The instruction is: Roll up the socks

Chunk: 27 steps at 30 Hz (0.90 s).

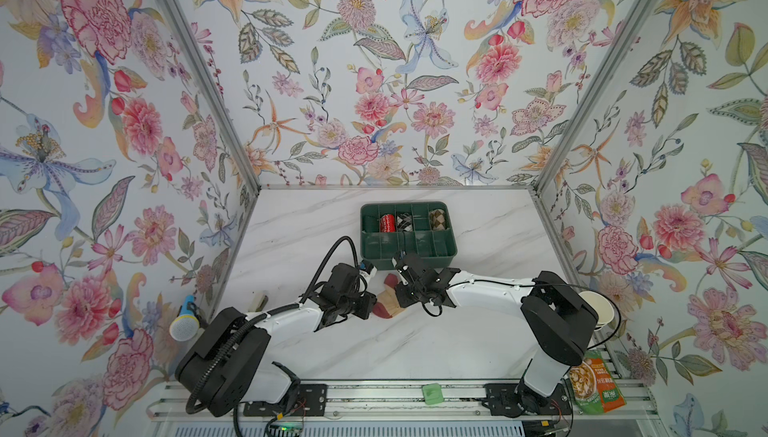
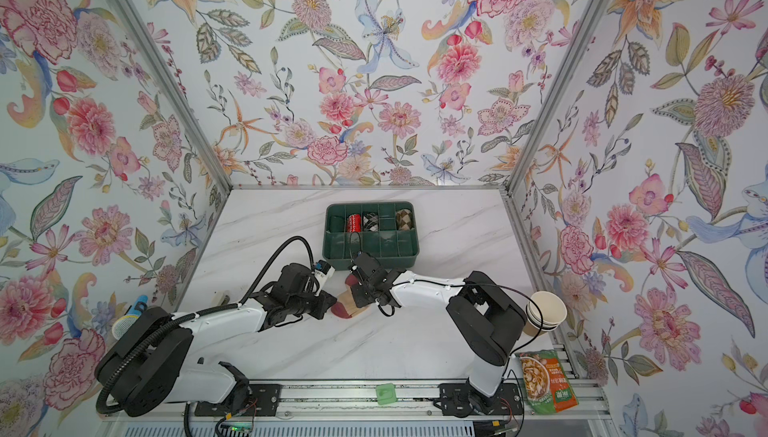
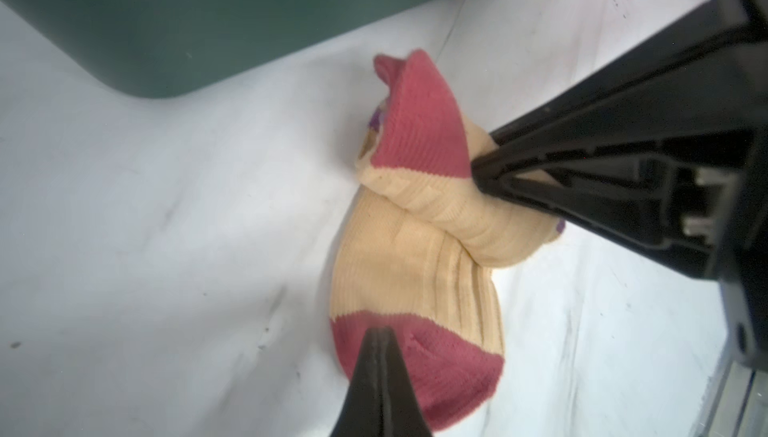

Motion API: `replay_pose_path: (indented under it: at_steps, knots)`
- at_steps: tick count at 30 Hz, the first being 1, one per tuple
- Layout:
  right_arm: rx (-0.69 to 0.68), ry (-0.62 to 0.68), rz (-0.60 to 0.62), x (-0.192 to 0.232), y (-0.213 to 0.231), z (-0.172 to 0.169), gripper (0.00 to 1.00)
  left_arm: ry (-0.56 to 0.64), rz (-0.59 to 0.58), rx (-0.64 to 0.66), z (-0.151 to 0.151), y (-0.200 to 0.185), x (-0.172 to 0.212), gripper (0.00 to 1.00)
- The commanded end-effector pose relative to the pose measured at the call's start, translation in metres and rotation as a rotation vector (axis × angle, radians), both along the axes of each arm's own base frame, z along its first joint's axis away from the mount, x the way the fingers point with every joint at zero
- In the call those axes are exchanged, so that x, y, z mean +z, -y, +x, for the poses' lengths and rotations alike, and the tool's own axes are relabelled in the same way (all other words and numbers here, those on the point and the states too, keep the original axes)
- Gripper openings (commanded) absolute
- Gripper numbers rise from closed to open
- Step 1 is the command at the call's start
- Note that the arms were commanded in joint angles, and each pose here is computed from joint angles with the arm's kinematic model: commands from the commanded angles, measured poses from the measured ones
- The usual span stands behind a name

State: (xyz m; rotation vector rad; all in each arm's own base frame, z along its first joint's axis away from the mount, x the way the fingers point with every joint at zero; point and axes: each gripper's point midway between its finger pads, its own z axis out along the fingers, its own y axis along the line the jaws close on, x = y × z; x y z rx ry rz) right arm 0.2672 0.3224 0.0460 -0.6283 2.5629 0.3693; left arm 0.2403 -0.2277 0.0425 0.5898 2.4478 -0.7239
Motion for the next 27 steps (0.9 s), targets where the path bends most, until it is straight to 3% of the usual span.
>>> replay_pose_path:
  at_steps: [1, 11, 19, 27]
  knots:
    - [-0.009, -0.097, -0.171, -0.03, 0.033, -0.024, 0.0, -0.041, -0.056, -0.016, -0.02, 0.01, 0.003, 0.0]
    - [-0.001, -0.103, -0.176, -0.032, 0.028, -0.027, 0.0, 0.105, -0.158, 0.02, -0.015, 0.026, 0.047, 0.0]
    - [0.002, -0.099, -0.174, -0.031, 0.026, -0.028, 0.0, 0.0, -0.145, -0.022, -0.034, 0.043, 0.008, 0.0]
    - [0.003, -0.097, -0.174, -0.03, 0.027, -0.028, 0.0, -0.005, -0.037, 0.041, -0.025, 0.03, -0.019, 0.0]
